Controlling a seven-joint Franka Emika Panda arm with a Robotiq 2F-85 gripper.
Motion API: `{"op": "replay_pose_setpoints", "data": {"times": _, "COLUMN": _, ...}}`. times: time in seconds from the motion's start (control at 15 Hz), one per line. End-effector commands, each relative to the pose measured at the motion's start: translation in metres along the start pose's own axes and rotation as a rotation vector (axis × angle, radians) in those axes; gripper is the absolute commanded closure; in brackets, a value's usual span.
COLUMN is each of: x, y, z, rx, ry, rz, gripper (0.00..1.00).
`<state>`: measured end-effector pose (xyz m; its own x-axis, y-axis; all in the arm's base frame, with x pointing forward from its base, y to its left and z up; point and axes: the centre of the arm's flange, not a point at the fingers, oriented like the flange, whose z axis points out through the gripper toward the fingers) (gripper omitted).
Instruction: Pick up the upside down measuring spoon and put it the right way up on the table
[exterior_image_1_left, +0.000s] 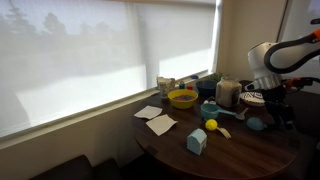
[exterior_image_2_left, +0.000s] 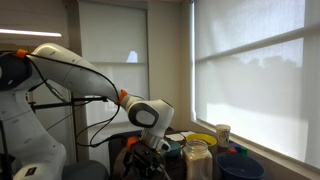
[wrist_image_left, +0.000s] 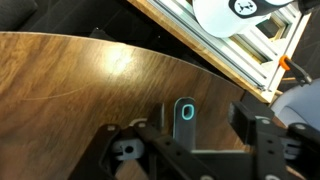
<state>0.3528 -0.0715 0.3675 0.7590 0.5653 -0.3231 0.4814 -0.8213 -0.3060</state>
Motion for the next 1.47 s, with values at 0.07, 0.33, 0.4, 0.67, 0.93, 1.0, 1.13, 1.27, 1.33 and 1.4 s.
{"op": "replay_pose_setpoints", "data": {"times": 0.07, "x": -0.009, "y": 0.013, "z": 0.006, "rx": 0.111, "ry": 0.065, "rz": 0.031, "gripper": 0.05}}
{"op": "replay_pose_setpoints", "data": {"times": 0.33, "x": -0.016, "y": 0.021, "z": 0.008, "rx": 0.167, "ry": 0.110, "rz": 0.075, "gripper": 0.38}}
{"op": "replay_pose_setpoints", "data": {"times": 0.4, "x": -0.018, "y": 0.022, "z": 0.008, "rx": 0.177, "ry": 0.120, "rz": 0.084, "gripper": 0.45}}
{"op": "replay_pose_setpoints", "data": {"times": 0.67, "x": -0.023, "y": 0.026, "z": 0.008, "rx": 0.207, "ry": 0.155, "rz": 0.117, "gripper": 0.74}}
{"op": "replay_pose_setpoints", "data": {"times": 0.93, "x": -0.025, "y": 0.027, "z": 0.006, "rx": 0.219, "ry": 0.177, "rz": 0.133, "gripper": 0.99}}
{"op": "replay_pose_setpoints", "data": {"times": 1.0, "x": -0.025, "y": 0.027, "z": 0.005, "rx": 0.219, "ry": 0.181, "rz": 0.136, "gripper": 1.00}}
{"op": "replay_pose_setpoints", "data": {"times": 1.13, "x": -0.026, "y": 0.026, "z": 0.003, "rx": 0.222, "ry": 0.187, "rz": 0.139, "gripper": 1.00}}
{"op": "replay_pose_setpoints", "data": {"times": 1.27, "x": -0.026, "y": 0.026, "z": 0.002, "rx": 0.217, "ry": 0.187, "rz": 0.139, "gripper": 0.98}}
{"op": "replay_pose_setpoints", "data": {"times": 1.33, "x": -0.026, "y": 0.025, "z": 0.001, "rx": 0.212, "ry": 0.183, "rz": 0.140, "gripper": 0.98}}
{"op": "replay_pose_setpoints", "data": {"times": 1.4, "x": -0.026, "y": 0.022, "z": -0.001, "rx": 0.190, "ry": 0.169, "rz": 0.141, "gripper": 0.98}}
